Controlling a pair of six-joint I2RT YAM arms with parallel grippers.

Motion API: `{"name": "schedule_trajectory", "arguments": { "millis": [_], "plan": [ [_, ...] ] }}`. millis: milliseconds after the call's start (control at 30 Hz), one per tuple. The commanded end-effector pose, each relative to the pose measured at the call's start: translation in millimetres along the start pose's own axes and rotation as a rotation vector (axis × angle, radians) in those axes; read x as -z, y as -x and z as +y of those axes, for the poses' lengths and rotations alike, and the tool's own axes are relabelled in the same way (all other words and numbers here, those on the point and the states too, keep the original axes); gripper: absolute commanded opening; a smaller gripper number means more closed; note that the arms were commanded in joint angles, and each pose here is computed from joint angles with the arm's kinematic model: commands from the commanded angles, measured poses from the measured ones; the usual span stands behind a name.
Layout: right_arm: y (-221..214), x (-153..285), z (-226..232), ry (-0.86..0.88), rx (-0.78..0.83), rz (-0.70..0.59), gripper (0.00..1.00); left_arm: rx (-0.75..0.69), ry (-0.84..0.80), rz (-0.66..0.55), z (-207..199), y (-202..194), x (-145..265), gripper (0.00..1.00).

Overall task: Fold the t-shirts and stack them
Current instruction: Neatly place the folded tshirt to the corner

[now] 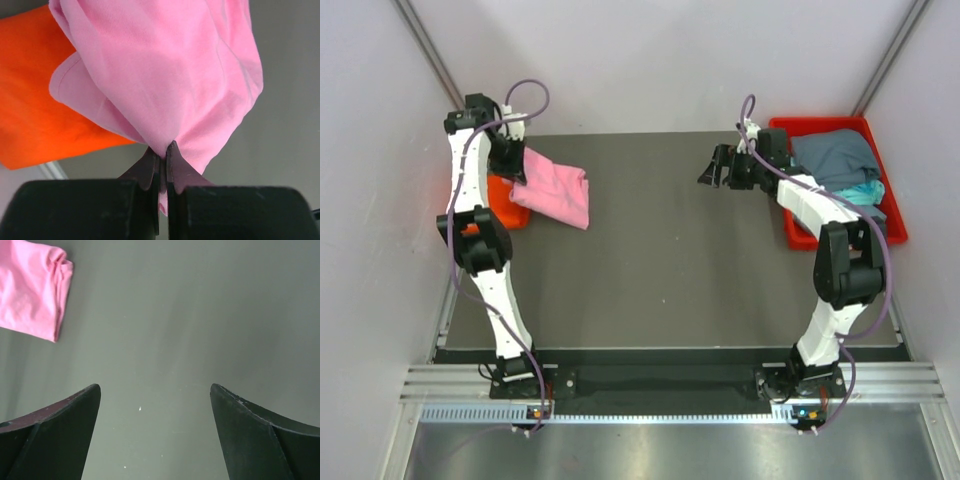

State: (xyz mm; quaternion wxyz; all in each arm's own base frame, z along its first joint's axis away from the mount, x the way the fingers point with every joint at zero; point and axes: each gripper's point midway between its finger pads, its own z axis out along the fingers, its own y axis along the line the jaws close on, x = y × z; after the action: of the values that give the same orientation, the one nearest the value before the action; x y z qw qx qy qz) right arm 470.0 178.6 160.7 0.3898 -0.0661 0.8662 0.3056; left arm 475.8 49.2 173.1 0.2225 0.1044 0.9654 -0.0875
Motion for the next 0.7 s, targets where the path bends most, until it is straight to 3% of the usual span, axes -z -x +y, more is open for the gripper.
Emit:
{"name": "schedule_trajectory", "arguments": {
  "millis": [0, 667],
  "plan": [
    [24.6, 17.9, 11.2, 0.012, 0.042, -0.080, 0.91, -0.070, 0.112, -0.048, 16.7, 3.1, 52.3, 0.00],
    [10.0, 24.2, 10.6, 0.013, 0.036, -0.066, 0.92, -0.175, 0.405, -0.114, 81.6, 18.9, 95.3, 0.00]
  ]
}}
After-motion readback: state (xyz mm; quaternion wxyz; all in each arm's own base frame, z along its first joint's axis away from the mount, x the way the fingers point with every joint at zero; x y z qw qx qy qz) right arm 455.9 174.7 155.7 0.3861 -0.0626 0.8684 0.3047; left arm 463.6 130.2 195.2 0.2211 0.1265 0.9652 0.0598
